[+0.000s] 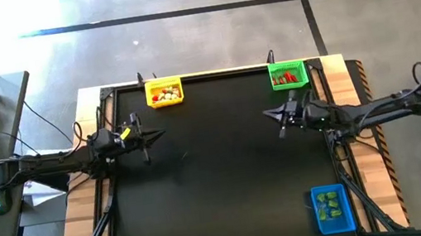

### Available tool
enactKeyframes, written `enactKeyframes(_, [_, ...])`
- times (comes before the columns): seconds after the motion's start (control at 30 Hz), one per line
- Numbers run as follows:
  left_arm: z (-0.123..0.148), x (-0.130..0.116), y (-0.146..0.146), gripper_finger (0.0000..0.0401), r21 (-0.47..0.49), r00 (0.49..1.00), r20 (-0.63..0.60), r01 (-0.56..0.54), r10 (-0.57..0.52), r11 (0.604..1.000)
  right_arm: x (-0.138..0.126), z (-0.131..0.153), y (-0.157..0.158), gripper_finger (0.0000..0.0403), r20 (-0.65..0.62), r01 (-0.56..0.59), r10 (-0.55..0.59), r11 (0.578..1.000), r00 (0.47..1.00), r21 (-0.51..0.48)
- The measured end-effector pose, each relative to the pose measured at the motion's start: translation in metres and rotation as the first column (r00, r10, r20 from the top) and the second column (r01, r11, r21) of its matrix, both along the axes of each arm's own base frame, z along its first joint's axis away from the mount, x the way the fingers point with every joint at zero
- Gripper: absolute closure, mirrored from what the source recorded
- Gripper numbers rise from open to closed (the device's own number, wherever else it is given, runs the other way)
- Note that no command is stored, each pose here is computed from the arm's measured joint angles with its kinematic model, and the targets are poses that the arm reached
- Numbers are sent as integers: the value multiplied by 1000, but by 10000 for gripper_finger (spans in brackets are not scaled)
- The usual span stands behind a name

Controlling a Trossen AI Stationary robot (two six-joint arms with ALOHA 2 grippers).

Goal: Sort produce into baskets
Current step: Return to Home Position

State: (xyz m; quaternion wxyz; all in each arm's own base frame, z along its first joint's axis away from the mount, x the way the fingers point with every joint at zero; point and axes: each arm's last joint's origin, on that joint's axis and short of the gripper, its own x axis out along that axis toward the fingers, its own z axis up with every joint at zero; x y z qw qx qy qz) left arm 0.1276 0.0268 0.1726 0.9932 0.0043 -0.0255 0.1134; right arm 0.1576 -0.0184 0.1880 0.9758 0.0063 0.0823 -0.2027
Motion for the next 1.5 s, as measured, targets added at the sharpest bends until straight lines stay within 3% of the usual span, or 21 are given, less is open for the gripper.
enactKeyframes(0.4, [-1,-16,-7,401,-25,997,-25,-73,72,997,-35,-24,11,403,65,27,-26,1000,998,-13])
enactKeyframes(0.57, [-2,-31,-8,401,-21,990,-6,-144,144,989,-46,-27,13,403,101,-46,43,999,994,21])
enactKeyframes(0.7, [2,-34,-8,401,6,990,13,-141,141,990,-53,-25,10,403,127,-110,108,994,986,8])
enactKeyframes(0.9, [0,-33,-8,401,27,991,-4,-132,132,991,-60,-20,-2,403,175,-65,68,998,982,-28])
enactKeyframes(1.2, [0,-34,-4,401,65,981,-17,-190,191,980,-61,-23,-13,403,142,47,-44,999,989,-16])
enactKeyframes(1.37, [10,-39,-6,401,62,985,-92,-141,146,988,-65,-17,-9,403,202,-1,16,997,979,-75])
enactKeyframes(1.5, [25,-43,-10,401,78,995,-71,-62,68,995,-65,-16,-9,403,192,70,-48,991,980,-111])
